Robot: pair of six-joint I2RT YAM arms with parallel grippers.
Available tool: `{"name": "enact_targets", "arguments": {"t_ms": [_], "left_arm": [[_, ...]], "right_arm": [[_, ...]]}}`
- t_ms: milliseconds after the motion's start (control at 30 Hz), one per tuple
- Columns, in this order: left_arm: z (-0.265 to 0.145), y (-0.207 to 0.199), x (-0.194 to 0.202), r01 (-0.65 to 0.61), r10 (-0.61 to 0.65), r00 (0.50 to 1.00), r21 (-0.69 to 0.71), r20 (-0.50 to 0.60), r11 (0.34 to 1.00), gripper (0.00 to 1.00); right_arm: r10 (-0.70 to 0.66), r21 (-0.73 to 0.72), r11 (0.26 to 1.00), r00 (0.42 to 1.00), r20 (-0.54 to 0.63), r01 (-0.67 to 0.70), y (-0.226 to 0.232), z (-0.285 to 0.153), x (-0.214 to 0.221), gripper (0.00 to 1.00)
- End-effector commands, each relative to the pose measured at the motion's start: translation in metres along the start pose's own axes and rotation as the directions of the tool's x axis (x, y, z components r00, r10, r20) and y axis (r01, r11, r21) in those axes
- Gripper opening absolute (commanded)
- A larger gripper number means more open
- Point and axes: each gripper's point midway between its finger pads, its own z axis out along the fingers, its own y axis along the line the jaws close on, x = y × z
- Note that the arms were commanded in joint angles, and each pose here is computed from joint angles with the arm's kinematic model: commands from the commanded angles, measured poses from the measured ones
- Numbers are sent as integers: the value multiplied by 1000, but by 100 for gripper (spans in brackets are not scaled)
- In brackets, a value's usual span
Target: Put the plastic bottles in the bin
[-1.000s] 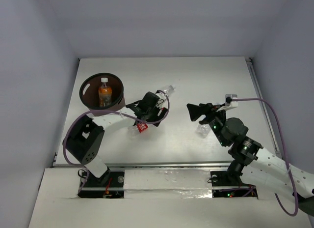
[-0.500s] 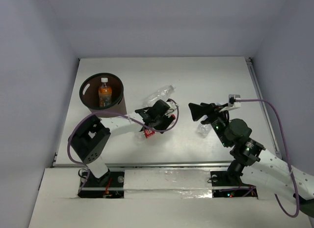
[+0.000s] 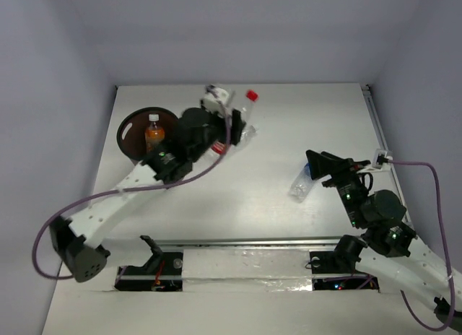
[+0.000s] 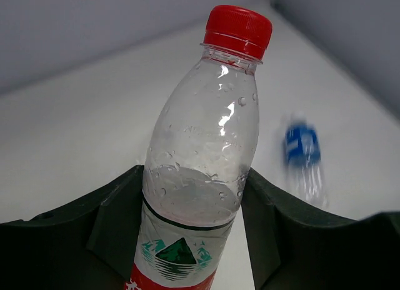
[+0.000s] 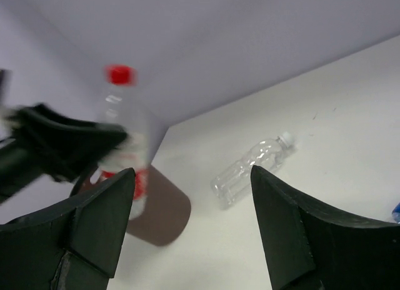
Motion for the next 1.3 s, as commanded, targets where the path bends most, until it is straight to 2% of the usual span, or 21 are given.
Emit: {"name": "enact_targets", "arguments": {"t_ms": [0,67,100,200,267,400,433,500,533,600,667,900,1067,1200,1267], "left_arm": [[-62,44,-120,174,-123,909,-96,398,980,42],[-85,87,-139,263,-140,844,-173,518,949,43],[-113,98,-163,307,-142,768,-164,625,938,43],[-149,145,-175,403,-73,676,-285,733,870,43],[-163,166,-176,429,-18,659,-357,752,830,43],[-180,204,-162,448,61,672,-471,738,760,43],[-175,211,-148,445,63,695,-497,716,745,44],[-178,223,-132,476,63,696,-525,715,706,44],[-173,233,-111,477,65,718,-558,693,679,45],[-178,243,-100,494,79,709,-573,701,654,45],[-177,256,-86,497,81,723,-597,686,629,46],[-172,276,-60,521,67,721,-604,689,603,47],[-159,280,-33,521,18,749,-606,662,601,47],[-154,282,-7,527,-30,779,-627,627,574,47],[-156,281,-4,519,-31,789,-638,614,568,54]], "right_arm": [[-15,45,999,1000,26,14,-5,0,-12,80],[-33,23,999,999,-20,33,0,6,3,80],[-40,17,999,998,-41,41,1,9,10,80],[-47,-32,998,995,-87,44,15,19,24,79],[-53,-65,997,992,-113,46,23,21,31,79],[-60,-73,996,990,-129,51,23,23,38,79],[-62,-73,996,990,-127,53,21,22,38,79],[-63,-75,996,990,-126,54,21,22,40,78],[-65,-77,996,990,-127,55,20,22,41,78],[-70,-81,995,988,-137,59,20,22,45,78],[-76,-79,995,985,-153,64,17,22,52,78],[-68,-60,997,980,-187,58,7,20,67,78],[-66,-49,997,980,-189,57,4,21,71,78],[-65,-48,997,983,-174,58,7,25,68,78],[-67,-47,997,984,-163,60,9,31,68,78]]}}
